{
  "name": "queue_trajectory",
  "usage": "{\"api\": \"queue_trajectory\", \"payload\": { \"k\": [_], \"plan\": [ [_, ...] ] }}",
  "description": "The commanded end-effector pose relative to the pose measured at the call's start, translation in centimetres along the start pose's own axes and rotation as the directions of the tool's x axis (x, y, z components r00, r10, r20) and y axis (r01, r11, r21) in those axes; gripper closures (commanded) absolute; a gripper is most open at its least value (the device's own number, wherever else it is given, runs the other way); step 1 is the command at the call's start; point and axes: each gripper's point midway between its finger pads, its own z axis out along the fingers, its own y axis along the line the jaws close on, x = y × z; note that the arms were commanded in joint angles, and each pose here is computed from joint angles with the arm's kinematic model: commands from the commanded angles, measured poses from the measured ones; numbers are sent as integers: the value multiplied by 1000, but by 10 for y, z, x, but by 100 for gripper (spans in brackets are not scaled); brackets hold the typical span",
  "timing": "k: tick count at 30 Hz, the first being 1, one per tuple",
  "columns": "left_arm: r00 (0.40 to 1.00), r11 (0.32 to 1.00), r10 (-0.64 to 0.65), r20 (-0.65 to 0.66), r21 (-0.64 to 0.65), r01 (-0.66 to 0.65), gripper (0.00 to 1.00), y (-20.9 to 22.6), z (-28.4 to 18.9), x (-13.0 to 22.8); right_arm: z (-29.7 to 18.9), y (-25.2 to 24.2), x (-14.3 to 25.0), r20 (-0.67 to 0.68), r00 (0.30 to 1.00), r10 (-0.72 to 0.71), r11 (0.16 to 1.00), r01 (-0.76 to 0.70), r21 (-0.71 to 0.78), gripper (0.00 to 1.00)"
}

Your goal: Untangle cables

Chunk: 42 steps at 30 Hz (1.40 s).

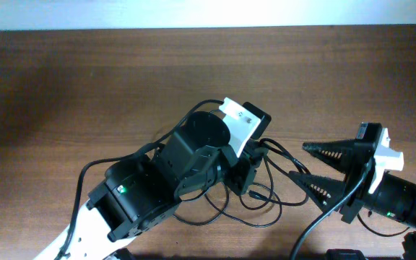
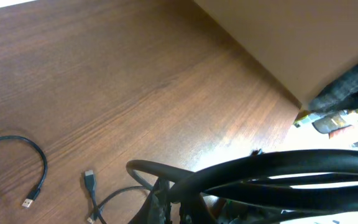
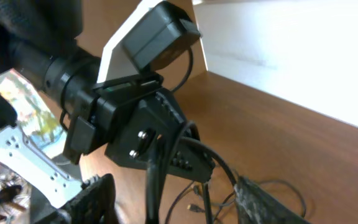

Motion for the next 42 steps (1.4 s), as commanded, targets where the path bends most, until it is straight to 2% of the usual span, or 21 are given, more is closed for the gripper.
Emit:
{"api": "queue_trajectory", "payload": {
  "k": [1, 4, 5, 7, 10, 14, 20, 27, 30, 32, 36, 39, 42],
  "plan": [
    [1000, 1000, 5, 8, 19, -5, 100, -4, -3, -3, -1, -5, -2, 1, 1000, -8, 999, 8, 35, 24],
    [1000, 1000, 2, 8, -29, -1, 100, 4, -3, -2, -2, -17, 2, -10, 1000, 9, 994, -8, 106, 13],
    [1000, 999, 0, 4, -50, 0, 100, 8, -4, 0, -2, -21, 4, -15, 1000, 17, 992, -15, 128, 0],
    [1000, 997, -1, -6, -82, 1, 100, 14, -4, 3, -5, -33, 9, -32, 999, 43, 979, -36, 201, 1],
    [983, 974, 176, -54, -135, -182, 100, 26, -5, 10, -6, -39, 12, -39, 998, 54, 971, -43, 237, 1],
    [964, 954, 256, -68, -144, -263, 100, 28, -6, 10, -6, -39, 12, -39, 998, 55, 971, -44, 236, 1],
    [964, 961, 265, -12, -77, -265, 100, 13, -3, -1, -6, -37, 12, -27, 994, 108, 968, -99, 230, 1],
    [964, 962, 265, 36, -74, -262, 100, 9, -3, -12, -6, -36, 20, -44, 988, 150, 963, -136, 232, 1],
    [972, 973, 227, 56, -65, -223, 100, 7, -3, -16, -7, -38, 22, -50, 986, 160, 959, -143, 244, 1],
    [972, 973, 228, 63, 26, -230, 100, -9, -3, -15, -9, -46, 25, -52, 985, 165, 946, -144, 289, 1],
    [971, 956, 234, 55, 171, -240, 100, -33, -6, -8, -30, -88, 42, -71, 975, 210, 824, -138, 549, 1],
    [970, 950, 235, 57, 199, -242, 100, -38, -9, -7, -58, -119, 60, -56, 954, 295, 649, -157, 745, 1],
    [968, 946, 238, 78, 207, -250, 100, -42, -19, -8, -83, -139, 74, -55, 937, 346, 496, -133, 858, 1]
  ]
}}
